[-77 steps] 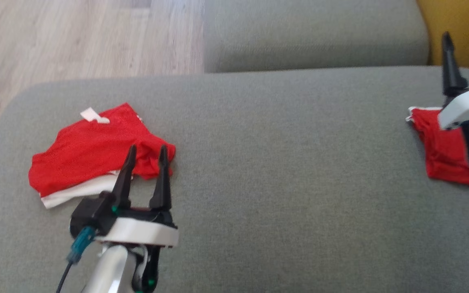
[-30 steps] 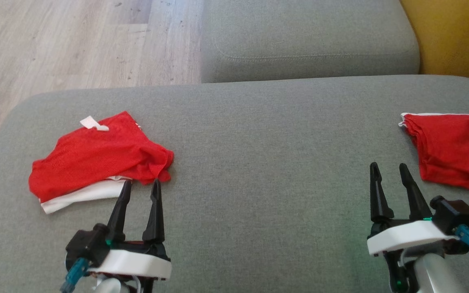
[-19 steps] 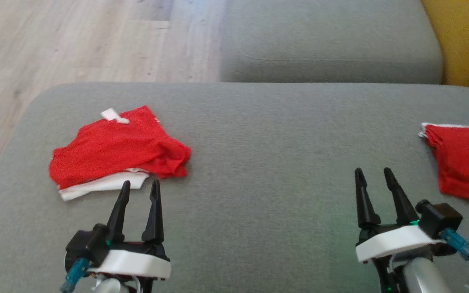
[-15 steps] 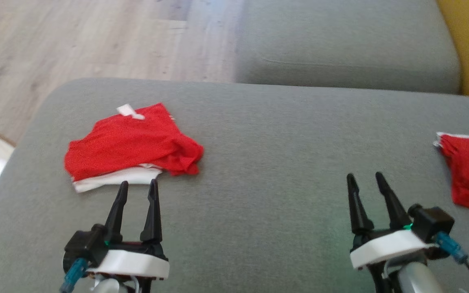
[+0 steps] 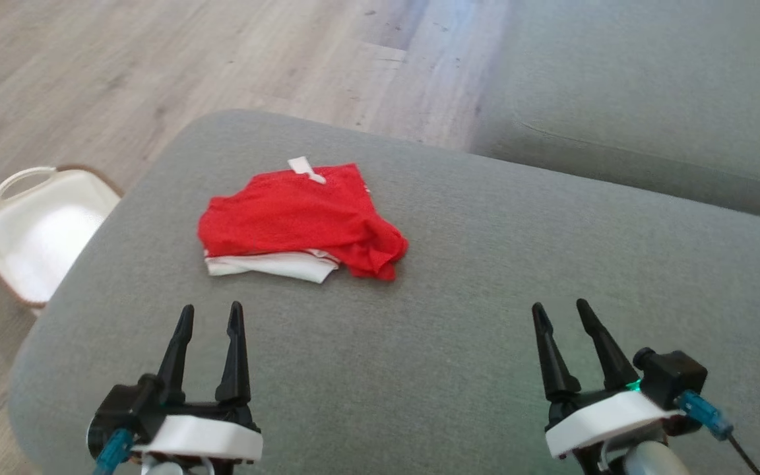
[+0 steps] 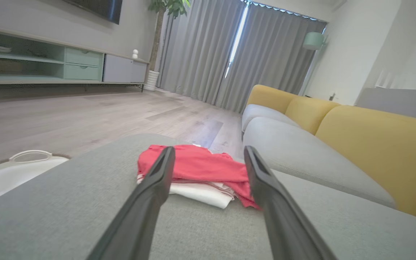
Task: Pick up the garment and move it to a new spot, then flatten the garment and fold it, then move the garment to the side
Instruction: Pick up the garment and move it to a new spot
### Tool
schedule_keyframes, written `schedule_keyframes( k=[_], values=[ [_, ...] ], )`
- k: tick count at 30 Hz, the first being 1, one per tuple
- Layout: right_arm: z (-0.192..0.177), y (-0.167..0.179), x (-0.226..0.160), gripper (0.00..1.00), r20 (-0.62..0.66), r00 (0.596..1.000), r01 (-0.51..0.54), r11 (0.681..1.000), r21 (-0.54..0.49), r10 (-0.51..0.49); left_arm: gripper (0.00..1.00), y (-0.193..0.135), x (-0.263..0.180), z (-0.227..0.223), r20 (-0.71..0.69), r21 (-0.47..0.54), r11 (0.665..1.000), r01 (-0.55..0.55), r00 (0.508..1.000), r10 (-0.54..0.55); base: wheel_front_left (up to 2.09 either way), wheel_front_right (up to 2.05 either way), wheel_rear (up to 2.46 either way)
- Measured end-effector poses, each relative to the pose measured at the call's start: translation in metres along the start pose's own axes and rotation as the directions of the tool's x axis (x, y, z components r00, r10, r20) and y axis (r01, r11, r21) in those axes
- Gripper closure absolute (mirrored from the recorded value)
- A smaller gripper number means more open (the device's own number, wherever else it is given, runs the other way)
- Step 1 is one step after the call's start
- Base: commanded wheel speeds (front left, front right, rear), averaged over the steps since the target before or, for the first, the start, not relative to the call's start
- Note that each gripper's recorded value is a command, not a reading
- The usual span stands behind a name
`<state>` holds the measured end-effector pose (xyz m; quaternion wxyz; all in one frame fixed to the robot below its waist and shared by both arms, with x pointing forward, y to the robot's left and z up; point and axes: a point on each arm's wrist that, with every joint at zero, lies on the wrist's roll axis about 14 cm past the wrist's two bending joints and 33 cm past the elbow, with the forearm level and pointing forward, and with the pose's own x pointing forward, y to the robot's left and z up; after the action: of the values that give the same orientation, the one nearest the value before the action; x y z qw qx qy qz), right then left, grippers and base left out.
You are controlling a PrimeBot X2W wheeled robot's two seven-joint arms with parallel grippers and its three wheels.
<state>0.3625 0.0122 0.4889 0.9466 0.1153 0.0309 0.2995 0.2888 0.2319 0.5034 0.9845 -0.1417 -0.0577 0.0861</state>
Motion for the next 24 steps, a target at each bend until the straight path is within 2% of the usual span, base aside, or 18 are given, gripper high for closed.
schedule_keyframes(
  k=[8,16,21,24],
  values=[
    [-0.009,0.020,0.006,0.00,-0.028,0.998,-0.063,0.998,0.013,0.064,0.00,0.022,-0.011,0.008,0.026,0.005,0.998,-0.067,0.997,0.067,0.00,0.00,0.00],
    [-0.019,0.015,0.004,0.00,-0.055,0.997,-0.051,0.998,0.033,0.052,0.00,0.022,-0.001,0.005,0.001,0.047,0.998,-0.044,0.999,0.044,0.00,0.00,0.00],
    [-0.026,-0.005,0.012,0.00,-0.068,0.998,-0.008,0.999,0.033,0.010,0.00,0.007,0.051,0.019,-0.043,0.162,0.984,0.068,0.997,-0.062,0.00,0.00,0.00],
    [-0.019,-0.015,0.027,0.00,-0.039,0.999,0.001,1.000,0.026,0.000,0.00,-0.011,0.102,0.034,-0.113,0.287,0.942,0.175,0.982,-0.148,0.00,0.00,0.00]
  ],
)
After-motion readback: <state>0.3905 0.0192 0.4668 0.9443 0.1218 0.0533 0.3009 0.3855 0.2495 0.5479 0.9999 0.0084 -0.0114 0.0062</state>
